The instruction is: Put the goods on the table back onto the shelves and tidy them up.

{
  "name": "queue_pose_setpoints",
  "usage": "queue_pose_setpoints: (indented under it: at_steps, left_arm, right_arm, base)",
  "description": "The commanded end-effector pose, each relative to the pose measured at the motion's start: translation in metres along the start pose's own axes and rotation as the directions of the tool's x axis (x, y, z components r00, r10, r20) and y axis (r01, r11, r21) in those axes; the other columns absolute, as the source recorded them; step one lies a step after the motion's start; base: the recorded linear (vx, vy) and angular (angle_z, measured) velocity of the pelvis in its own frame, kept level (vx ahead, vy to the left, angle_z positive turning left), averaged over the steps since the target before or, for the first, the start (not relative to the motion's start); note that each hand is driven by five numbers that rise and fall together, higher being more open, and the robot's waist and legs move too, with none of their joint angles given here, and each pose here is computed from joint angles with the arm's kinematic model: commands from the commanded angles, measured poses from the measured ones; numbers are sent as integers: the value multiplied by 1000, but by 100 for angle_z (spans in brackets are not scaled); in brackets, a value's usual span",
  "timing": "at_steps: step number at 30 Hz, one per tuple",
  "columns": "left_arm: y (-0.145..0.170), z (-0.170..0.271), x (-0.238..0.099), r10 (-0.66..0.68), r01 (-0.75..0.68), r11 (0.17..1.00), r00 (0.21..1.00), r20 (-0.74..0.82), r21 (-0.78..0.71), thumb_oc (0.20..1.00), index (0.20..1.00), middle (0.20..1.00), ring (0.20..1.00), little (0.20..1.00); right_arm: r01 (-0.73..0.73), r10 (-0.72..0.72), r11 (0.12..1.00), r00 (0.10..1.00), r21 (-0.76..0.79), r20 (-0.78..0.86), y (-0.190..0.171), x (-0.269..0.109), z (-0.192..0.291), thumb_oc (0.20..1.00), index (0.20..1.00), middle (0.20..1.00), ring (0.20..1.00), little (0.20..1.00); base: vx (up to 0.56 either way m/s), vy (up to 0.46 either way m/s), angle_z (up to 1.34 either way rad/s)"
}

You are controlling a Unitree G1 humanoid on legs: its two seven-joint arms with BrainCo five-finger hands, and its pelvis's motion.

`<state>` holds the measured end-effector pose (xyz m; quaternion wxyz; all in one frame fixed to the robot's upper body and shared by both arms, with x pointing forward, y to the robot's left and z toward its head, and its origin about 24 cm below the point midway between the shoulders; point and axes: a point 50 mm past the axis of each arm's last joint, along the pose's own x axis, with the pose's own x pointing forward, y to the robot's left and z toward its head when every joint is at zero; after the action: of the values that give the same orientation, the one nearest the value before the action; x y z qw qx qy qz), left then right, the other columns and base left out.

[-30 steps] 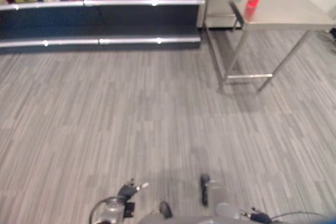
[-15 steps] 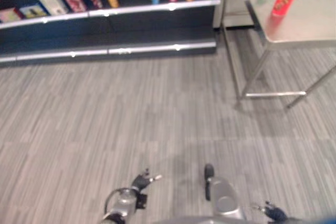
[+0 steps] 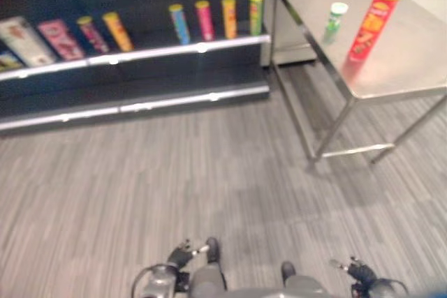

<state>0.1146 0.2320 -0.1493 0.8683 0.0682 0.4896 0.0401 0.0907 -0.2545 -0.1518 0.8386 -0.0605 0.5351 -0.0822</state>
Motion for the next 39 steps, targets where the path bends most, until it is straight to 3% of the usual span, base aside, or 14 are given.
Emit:
queue_pose_setpoints:
  at_steps: [1,16,32,39]
  left_arm:
    - [-1,8,2,3,-2,1000,999,33,-30,1000,1000,1000,1000,1000]
    - [9,25,5,36,-33,999,997,73,-35,1000,1000,1000,1000,1000]
    - [-15,28,7,-42,40,999,995,93,20,1000,1000,1000,1000,1000]
    - [-20,38,9,-62,58,998,992,111,39,1000,1000,1000,1000,1000]
  right_arm:
    - [8,-6,998,1000,-70,30,-9,1,10,1000,1000,1000,1000,1000]
    - [-11,17,996,997,-86,73,-1,3,26,1000,1000,1000,1000,1000]
    - [45,-47,996,999,-77,-23,-24,-2,-1,1000,1000,1000,1000,1000]
    - [79,-76,996,996,-47,53,-36,-2,19,1000,1000,1000,1000,1000]
  base:
    - [642,214,-85]
    - [293,130,-25]
    - [365,-76,14]
    - [337,-265,42]
